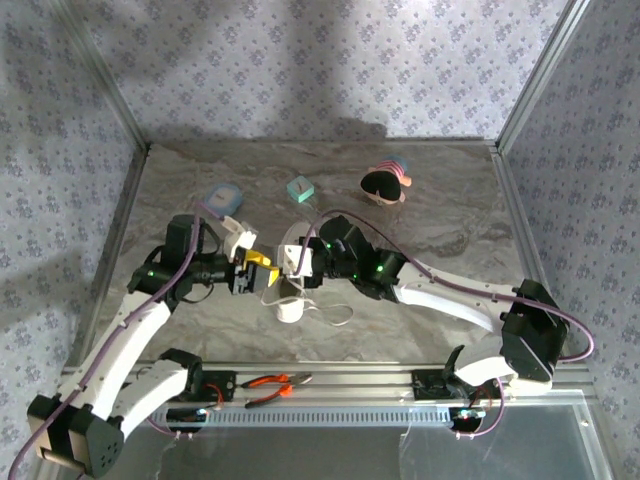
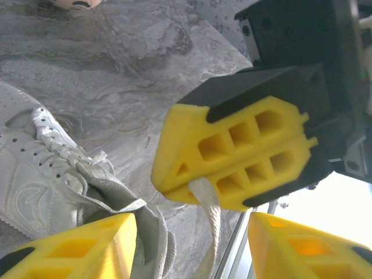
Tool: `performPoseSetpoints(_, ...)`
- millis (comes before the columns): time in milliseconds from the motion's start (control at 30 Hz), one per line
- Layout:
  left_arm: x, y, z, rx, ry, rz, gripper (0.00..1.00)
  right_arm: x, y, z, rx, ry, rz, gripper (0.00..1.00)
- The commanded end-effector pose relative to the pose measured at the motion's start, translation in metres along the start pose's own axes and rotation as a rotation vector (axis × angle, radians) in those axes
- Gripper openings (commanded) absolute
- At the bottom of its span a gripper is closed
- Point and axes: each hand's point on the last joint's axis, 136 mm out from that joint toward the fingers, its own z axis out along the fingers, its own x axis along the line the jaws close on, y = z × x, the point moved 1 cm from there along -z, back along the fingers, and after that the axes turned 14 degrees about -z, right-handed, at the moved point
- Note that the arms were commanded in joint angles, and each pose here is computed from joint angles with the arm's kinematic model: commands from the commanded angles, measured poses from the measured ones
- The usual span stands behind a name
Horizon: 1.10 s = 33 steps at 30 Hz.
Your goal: Tie the shoes
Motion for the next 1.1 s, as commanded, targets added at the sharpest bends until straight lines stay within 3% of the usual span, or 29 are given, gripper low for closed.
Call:
performPoseSetpoints(0, 0.002, 0.009, 0.002, -0.035, 0.012, 0.017, 0.5, -0.009, 0.011, -0.005, -0.007, -0.019, 0.007, 0.0)
performPoseSetpoints(200, 0.003, 0.01, 0.005, -0.032, 0.001, 0.011, 0.39, -0.01, 0.011, -0.005, -0.005, -0.022, 0.013, 0.0)
performPoseSetpoints(367, 0.001, 0.01, 0.009, -0.015, -0.031, 0.004, 0.36, -0.009, 0.008, -0.003, 0.009, -0.021, 0.019, 0.0)
performPoseSetpoints(500, -0.003, 0.005, 0.011, 0.027, -0.064, -0.004, 0.08, -0.011, 0.005, -0.003, 0.015, -0.03, 0.036, 0.0)
performPoseSetpoints(533, -0.003, 0.004, 0.011, 0.038, -0.066, -0.002, 0.0, -0.013, 0.005, -0.004, 0.014, -0.035, 0.055, 0.05)
performPoseSetpoints(633, 0.003, 0.0, 0.009, 0.052, -0.009, 0.029, 0.0, -0.022, -0.001, -0.012, 0.0, -0.048, 0.146, 0.4)
performPoseSetpoints(700, 0.012, -0.002, 0.007, 0.056, 0.049, 0.057, 0.0, -0.025, -0.007, -0.019, -0.01, -0.051, 0.244, 0.5)
performPoseSetpoints(833, 0.027, -0.012, 0.009, 0.111, 0.11, 0.127, 0.0, -0.019, -0.03, -0.033, 0.024, -0.053, 0.453, 0.55)
performPoseSetpoints(1067, 0.04, -0.036, 0.014, 0.207, 0.12, 0.266, 0.0, 0.006, -0.071, -0.036, 0.174, -0.068, 0.78, 0.5)
